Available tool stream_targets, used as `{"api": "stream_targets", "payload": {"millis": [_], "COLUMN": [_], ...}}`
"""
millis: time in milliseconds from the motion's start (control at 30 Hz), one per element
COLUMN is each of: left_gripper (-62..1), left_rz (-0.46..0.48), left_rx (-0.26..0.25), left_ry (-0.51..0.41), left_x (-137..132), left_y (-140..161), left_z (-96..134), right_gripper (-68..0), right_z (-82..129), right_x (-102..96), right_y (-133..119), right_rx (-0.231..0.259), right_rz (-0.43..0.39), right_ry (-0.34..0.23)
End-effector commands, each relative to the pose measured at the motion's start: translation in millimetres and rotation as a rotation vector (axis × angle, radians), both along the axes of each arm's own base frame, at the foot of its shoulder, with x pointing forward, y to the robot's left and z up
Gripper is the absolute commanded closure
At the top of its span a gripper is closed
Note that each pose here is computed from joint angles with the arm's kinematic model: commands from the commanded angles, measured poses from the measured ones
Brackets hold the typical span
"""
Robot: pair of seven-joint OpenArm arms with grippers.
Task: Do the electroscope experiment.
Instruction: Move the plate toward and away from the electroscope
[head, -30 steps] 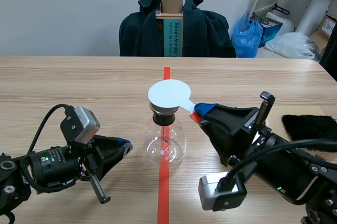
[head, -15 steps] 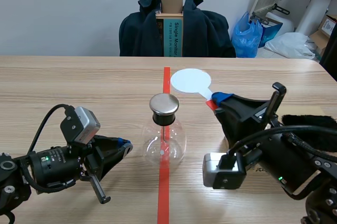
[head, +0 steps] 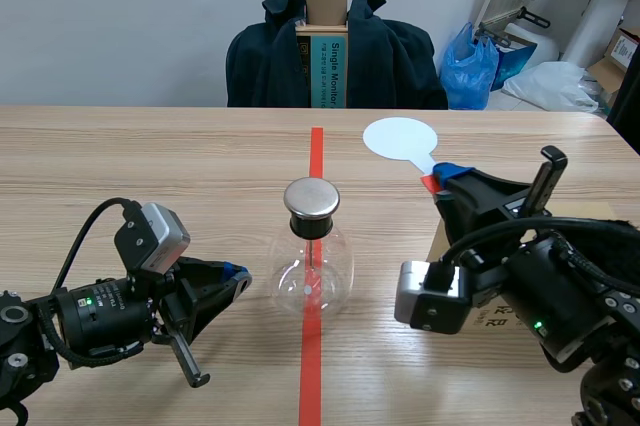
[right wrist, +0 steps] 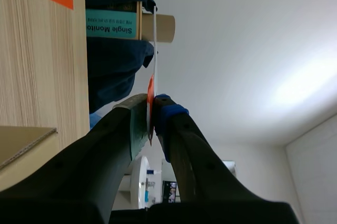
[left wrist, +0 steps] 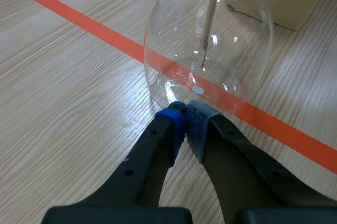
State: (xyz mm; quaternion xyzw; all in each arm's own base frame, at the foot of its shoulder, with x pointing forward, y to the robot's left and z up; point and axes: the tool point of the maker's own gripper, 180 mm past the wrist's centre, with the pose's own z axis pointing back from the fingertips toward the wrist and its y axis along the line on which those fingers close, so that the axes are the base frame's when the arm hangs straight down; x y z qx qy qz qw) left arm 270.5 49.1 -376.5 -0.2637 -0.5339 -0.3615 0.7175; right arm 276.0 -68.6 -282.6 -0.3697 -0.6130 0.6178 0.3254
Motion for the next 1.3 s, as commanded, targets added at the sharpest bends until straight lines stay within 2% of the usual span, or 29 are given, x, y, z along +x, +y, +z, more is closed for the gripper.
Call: {"api": "stream_targets", "payload": {"millis": [0, 333, 467, 633, 933, 1067, 1267], "left_gripper": [-2.7, -2.7, -2.7, -2.7, -2.7, -2.7, -2.7], "left_rz": [0.005, 0.005, 0.005, 0.005, 0.005, 0.005, 0.005], "left_rx": [-0.028, -0.028, -0.028, -0.028, -0.028, -0.028, -0.028], "left_ry": [-0.023, -0.023, -0.023, -0.023, -0.023, -0.023, -0.023], "left_x": [4, 4, 4, 4, 4, 4, 4], "left_y": [-2, -2, -2, -2, -2, -2, -2], "left_z": [10, 10, 10, 10, 10, 10, 10], "right_gripper": [-0.8, -0.8, -0.8, -0.8, -0.8, -0.8, -0.8], "right_z": [12, 8, 7, 6, 6, 7, 9], "right_x": [2.3, -27.7, -36.6, -42.7, -42.5, -36.8, -21.4], "right_y": [5, 40, 48, 52, 52, 48, 34], "right_rx": [0.002, -0.017, -0.022, -0.025, -0.025, -0.021, -0.013], "right_rz": [0.034, 0.292, 0.357, 0.399, 0.398, 0.358, 0.244], "right_ry": [-0.041, -0.032, -0.029, -0.028, -0.028, -0.030, -0.034]}}
